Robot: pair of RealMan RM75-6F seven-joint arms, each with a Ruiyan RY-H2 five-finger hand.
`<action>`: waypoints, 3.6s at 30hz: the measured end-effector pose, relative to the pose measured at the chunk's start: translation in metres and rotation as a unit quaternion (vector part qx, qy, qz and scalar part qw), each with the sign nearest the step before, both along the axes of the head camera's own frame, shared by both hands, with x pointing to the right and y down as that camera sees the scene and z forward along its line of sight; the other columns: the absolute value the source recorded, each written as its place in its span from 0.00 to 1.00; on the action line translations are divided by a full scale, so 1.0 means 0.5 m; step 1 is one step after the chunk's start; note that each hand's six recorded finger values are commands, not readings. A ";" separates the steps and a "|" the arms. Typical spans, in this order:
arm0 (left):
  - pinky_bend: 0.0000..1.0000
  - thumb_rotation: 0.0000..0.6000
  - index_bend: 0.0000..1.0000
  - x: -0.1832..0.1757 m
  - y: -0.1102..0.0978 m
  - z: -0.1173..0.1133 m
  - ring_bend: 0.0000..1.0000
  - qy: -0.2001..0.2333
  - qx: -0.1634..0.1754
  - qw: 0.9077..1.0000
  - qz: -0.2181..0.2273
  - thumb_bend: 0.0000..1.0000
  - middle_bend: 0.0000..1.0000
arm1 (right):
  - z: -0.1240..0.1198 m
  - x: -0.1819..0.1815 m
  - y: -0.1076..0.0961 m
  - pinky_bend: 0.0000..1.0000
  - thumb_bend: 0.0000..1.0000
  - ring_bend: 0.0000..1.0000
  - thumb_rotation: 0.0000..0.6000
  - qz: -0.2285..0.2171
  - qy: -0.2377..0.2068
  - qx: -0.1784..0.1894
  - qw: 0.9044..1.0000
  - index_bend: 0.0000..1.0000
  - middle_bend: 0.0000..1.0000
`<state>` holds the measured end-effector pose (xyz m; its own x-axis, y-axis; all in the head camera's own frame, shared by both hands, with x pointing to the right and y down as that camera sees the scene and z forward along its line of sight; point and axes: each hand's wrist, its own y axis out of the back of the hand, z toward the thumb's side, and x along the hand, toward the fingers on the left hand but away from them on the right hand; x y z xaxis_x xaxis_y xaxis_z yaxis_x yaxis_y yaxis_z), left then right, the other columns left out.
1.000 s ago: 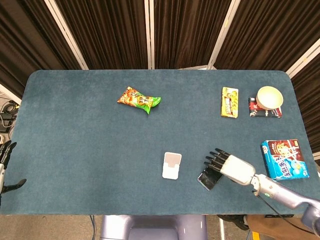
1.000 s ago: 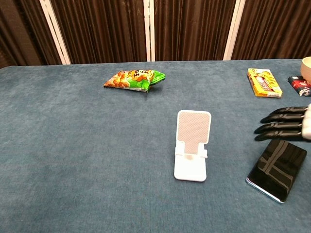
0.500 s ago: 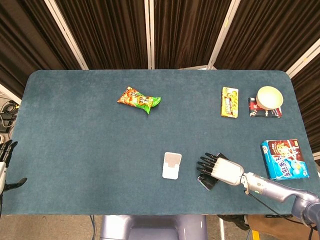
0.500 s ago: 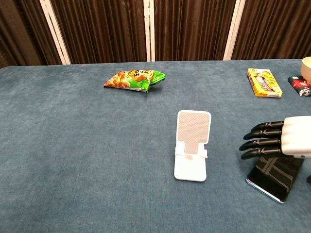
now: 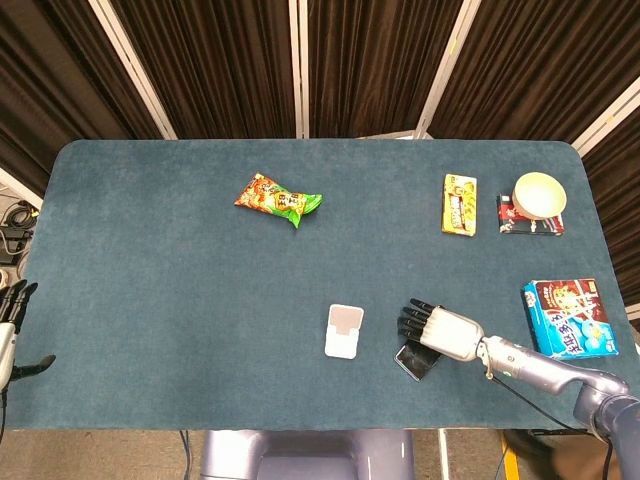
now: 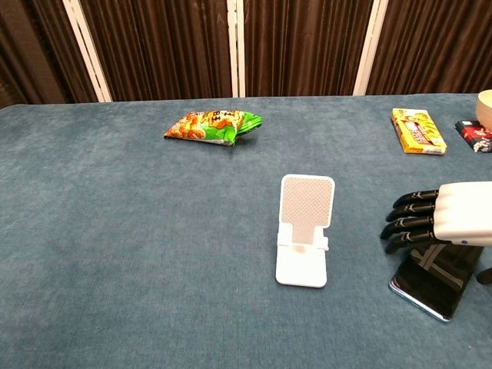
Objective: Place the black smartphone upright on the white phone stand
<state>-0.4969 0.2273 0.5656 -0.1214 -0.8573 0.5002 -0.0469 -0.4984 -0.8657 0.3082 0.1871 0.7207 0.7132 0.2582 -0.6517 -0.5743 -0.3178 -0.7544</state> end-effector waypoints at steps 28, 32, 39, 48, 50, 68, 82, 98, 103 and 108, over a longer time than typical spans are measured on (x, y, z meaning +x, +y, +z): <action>0.00 1.00 0.00 0.004 0.001 -0.023 0.00 0.024 0.010 1.000 0.003 0.00 0.00 | -0.153 0.035 -0.084 0.34 0.48 0.41 1.00 -0.035 -0.062 0.210 0.975 0.63 0.58; 0.00 1.00 0.00 0.000 0.000 -0.028 0.00 0.026 0.013 1.000 0.000 0.00 0.00 | -0.194 0.026 -0.104 0.34 0.48 0.41 1.00 -0.069 -0.051 0.298 0.951 0.63 0.58; 0.00 1.00 0.00 -0.005 0.000 -0.030 0.00 0.029 0.011 1.000 -0.006 0.00 0.00 | -0.260 -0.033 -0.112 0.34 0.48 0.41 1.00 -0.109 -0.051 0.405 0.906 0.63 0.58; 0.00 1.00 0.00 -0.010 -0.002 -0.023 0.00 0.030 0.004 0.999 -0.010 0.00 0.00 | -0.302 -0.158 -0.067 0.32 0.49 0.41 1.00 -0.202 -0.087 0.469 0.855 0.63 0.58; 0.00 1.00 0.00 -0.011 -0.003 -0.024 0.00 0.030 0.004 0.999 -0.011 0.00 0.00 | -0.295 -0.185 -0.058 0.30 0.49 0.40 1.00 -0.220 -0.080 0.475 0.848 0.63 0.58; 0.00 1.00 0.00 -0.022 -0.009 -0.016 0.00 0.031 -0.004 0.999 -0.020 0.00 0.00 | -0.258 -0.328 -0.031 0.12 0.50 0.36 1.00 -0.276 -0.006 0.502 0.820 0.61 0.56; 0.00 1.00 0.00 -0.032 -0.013 -0.011 0.00 0.032 -0.007 0.999 -0.026 0.00 0.00 | -0.221 -0.370 -0.015 0.14 0.50 0.37 1.00 -0.282 0.030 0.487 0.826 0.61 0.58; 0.00 1.00 0.00 -0.037 -0.015 -0.017 0.00 0.038 -0.005 0.999 -0.031 0.00 0.00 | -0.184 -0.383 0.017 0.13 0.51 0.37 1.00 -0.296 0.057 0.481 0.823 0.61 0.57; 0.00 1.00 0.00 -0.036 -0.015 -0.016 0.00 0.039 -0.006 0.999 -0.030 0.00 0.00 | -0.182 -0.384 0.024 0.13 0.50 0.37 1.00 -0.297 0.058 0.476 0.826 0.60 0.56; 0.00 1.00 0.00 -0.036 -0.015 -0.016 0.00 0.040 -0.006 0.999 -0.030 0.00 0.00 | -0.181 -0.388 0.027 0.14 0.50 0.37 1.00 -0.296 0.058 0.478 0.825 0.57 0.54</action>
